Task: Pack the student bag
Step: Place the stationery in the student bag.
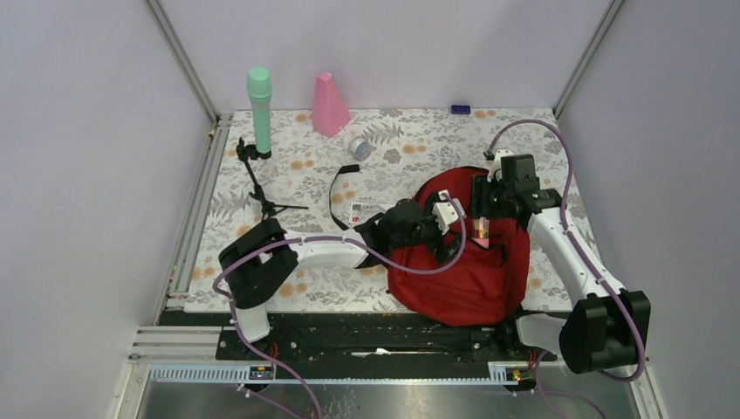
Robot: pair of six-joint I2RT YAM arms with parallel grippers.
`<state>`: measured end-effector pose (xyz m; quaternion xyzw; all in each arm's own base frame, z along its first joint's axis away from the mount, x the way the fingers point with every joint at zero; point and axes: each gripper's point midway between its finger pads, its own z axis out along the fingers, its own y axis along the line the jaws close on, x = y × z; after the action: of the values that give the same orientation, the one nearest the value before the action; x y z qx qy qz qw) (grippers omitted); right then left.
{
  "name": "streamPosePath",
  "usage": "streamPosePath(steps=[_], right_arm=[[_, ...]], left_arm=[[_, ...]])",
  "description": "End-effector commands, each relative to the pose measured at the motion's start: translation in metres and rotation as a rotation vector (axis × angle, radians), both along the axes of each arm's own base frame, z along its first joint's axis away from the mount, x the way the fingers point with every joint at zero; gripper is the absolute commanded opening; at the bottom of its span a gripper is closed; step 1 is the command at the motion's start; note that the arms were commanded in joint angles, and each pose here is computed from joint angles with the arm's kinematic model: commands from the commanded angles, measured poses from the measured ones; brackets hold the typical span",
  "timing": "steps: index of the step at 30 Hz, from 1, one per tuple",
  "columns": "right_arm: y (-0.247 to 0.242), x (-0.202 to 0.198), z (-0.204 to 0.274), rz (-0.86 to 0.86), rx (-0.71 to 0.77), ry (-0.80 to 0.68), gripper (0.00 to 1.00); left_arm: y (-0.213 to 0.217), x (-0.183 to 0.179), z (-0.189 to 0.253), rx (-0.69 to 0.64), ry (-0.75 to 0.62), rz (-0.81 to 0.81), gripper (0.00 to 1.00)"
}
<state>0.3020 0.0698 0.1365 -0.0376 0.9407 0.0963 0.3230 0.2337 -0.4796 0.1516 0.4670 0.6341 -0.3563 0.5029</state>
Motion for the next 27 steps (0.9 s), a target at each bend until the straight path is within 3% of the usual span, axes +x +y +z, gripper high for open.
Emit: streamPosePath(steps=[1, 10, 14, 15, 18, 21, 27], right_arm=[[0.001, 0.002, 0.010, 0.003, 0.018, -0.060, 0.06], [0.002, 0.003, 0.015, -0.001, 0.032, -0.081, 0.06], [0.002, 0.003, 0.016, -0.004, 0.037, -0.089, 0.06], [0.003, 0.002, 0.017, -0.002, 0.040, -0.090, 0.06], [0.004, 0.001, 0.019, 0.003, 0.045, -0.097, 0.06], [0.003, -0.001, 0.018, 0.005, 0.042, -0.104, 0.06], [0.011, 0.010, 0.016, 0.016, 0.087, -0.161, 0.06]], left_arm=[[-0.013, 0.010, 0.018, -0.025, -0.067, 0.000, 0.92], [-0.021, 0.007, -0.004, 0.054, -0.078, -0.044, 0.93], [-0.017, 0.016, -0.022, 0.126, -0.100, 0.021, 0.92], [-0.016, 0.018, -0.025, 0.131, -0.105, 0.036, 0.89], [-0.014, 0.022, -0.024, 0.109, -0.104, 0.073, 0.64], [-0.015, 0.018, -0.013, 0.072, -0.094, 0.072, 0.45], [-0.016, 0.001, 0.027, -0.058, -0.069, 0.036, 0.21]])
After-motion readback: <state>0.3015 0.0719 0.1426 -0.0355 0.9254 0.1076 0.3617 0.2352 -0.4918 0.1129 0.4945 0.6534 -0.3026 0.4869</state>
